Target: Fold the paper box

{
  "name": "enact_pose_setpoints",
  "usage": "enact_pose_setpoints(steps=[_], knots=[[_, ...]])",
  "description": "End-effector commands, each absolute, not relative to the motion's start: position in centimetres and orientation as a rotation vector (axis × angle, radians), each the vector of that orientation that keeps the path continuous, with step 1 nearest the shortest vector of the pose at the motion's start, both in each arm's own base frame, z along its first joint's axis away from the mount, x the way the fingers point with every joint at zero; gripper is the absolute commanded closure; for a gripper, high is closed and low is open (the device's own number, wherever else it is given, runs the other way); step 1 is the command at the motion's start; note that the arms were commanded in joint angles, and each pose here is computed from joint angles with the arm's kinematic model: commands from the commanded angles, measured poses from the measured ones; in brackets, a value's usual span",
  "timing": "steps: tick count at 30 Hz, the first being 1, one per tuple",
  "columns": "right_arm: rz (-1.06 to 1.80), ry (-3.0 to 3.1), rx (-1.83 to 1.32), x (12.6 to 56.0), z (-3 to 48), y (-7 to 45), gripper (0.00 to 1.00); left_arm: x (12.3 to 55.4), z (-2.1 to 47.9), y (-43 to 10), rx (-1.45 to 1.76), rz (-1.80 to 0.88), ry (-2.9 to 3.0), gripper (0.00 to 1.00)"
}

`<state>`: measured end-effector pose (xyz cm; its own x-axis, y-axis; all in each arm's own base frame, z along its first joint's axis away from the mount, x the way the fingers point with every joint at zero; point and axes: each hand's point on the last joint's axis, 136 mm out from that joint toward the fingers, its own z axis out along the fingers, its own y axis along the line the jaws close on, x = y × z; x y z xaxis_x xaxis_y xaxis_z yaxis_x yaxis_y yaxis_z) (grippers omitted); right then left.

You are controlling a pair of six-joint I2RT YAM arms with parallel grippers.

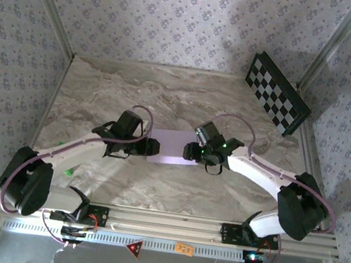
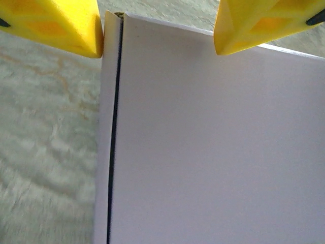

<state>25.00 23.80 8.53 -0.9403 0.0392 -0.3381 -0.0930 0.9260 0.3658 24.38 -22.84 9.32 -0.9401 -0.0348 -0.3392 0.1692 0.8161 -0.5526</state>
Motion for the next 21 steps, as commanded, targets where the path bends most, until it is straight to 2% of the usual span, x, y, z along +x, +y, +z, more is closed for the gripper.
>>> enact_pose_setpoints(steps=[1, 9, 21], knots=[[0.702, 2.699, 0.003, 24.8, 9.1, 25.7, 0.4, 24.3, 10.8, -24.5, 0.108, -0.998, 2.579, 0.37], [0.672, 2.776, -0.045, 24.4, 7.9, 24.4, 0.37, 24.7, 10.1, -22.6, 0.076, -0.857, 2.603, 0.36], [0.668, 2.837, -0.087, 28.5, 7.5, 22.7, 0.36, 27.3, 8.5, -21.7, 0.015, -0.856, 2.659, 0.34]])
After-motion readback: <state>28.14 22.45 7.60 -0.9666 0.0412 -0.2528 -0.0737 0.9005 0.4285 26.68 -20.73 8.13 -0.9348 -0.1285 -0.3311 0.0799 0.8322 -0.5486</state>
